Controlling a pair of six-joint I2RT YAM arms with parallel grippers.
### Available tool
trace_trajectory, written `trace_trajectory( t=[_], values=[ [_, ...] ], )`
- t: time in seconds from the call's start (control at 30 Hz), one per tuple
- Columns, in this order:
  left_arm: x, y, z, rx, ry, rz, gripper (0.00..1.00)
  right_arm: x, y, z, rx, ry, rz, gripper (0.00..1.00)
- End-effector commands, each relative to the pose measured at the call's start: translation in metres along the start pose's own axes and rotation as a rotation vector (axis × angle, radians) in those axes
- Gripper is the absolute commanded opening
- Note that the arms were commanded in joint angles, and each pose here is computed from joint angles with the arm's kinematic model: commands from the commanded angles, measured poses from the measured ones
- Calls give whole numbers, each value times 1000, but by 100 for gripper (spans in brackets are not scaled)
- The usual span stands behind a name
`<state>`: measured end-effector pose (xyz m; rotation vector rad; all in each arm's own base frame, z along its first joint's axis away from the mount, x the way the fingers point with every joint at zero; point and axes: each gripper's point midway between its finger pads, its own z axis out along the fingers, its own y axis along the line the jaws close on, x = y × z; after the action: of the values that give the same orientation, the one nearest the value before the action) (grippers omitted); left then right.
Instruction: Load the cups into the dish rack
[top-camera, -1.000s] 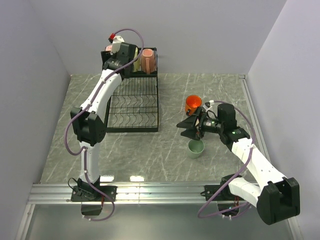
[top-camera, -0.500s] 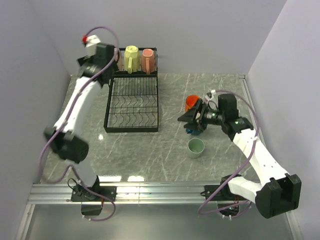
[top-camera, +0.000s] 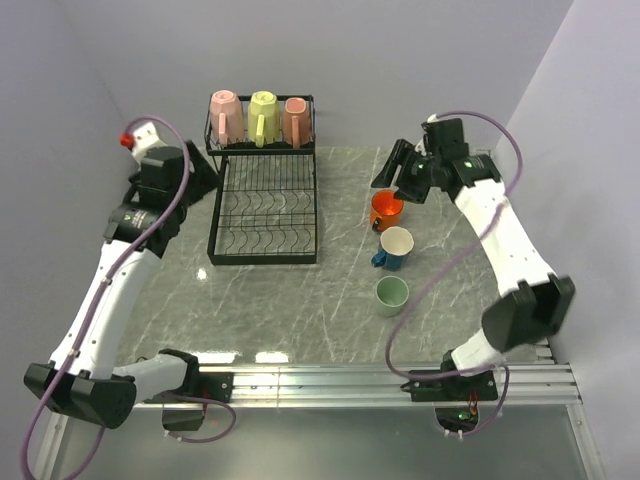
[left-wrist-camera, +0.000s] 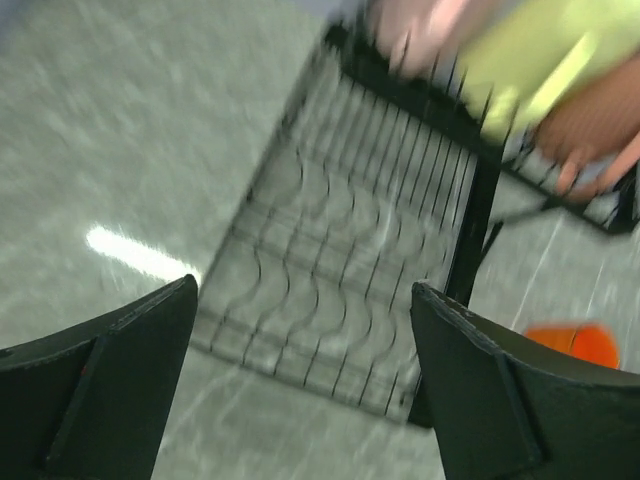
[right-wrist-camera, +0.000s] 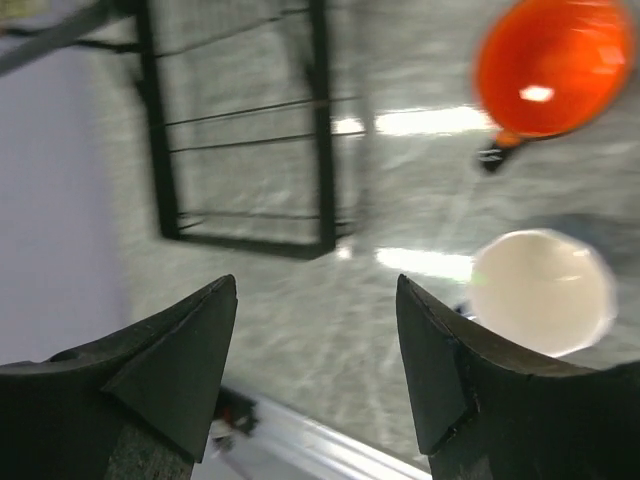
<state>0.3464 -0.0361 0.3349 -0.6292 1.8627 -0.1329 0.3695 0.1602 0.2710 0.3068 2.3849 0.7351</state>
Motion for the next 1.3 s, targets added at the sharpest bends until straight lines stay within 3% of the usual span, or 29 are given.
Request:
trace_trajectory(
  t=[0.0, 0.3, 0.57, 0.83, 1.03, 1.17, 1.27],
  values=[
    [33, -14, -9, 117, 128, -36, 92, -2, -57, 19, 261, 60, -55, 71],
    [48, 2, -38, 151, 180, 15, 90, -45, -112, 65, 485, 53, -31, 71],
    [56, 10, -51, 159, 199, -7, 89, -45, -137, 111, 508, 111, -10, 68],
    [62, 11, -53, 163, 222, -21, 88, -38, -155, 148, 509, 155, -18, 60],
    [59, 11, -54, 153, 223, -15, 88, -18, -169, 166, 512, 202, 3, 44],
    [60, 8, -52, 159, 228, -14, 88, -10, -174, 168, 514, 219, 4, 11],
    [61, 5, -50, 172, 228, -23, 91, -11, -174, 165, 515, 215, -4, 0]
  ],
)
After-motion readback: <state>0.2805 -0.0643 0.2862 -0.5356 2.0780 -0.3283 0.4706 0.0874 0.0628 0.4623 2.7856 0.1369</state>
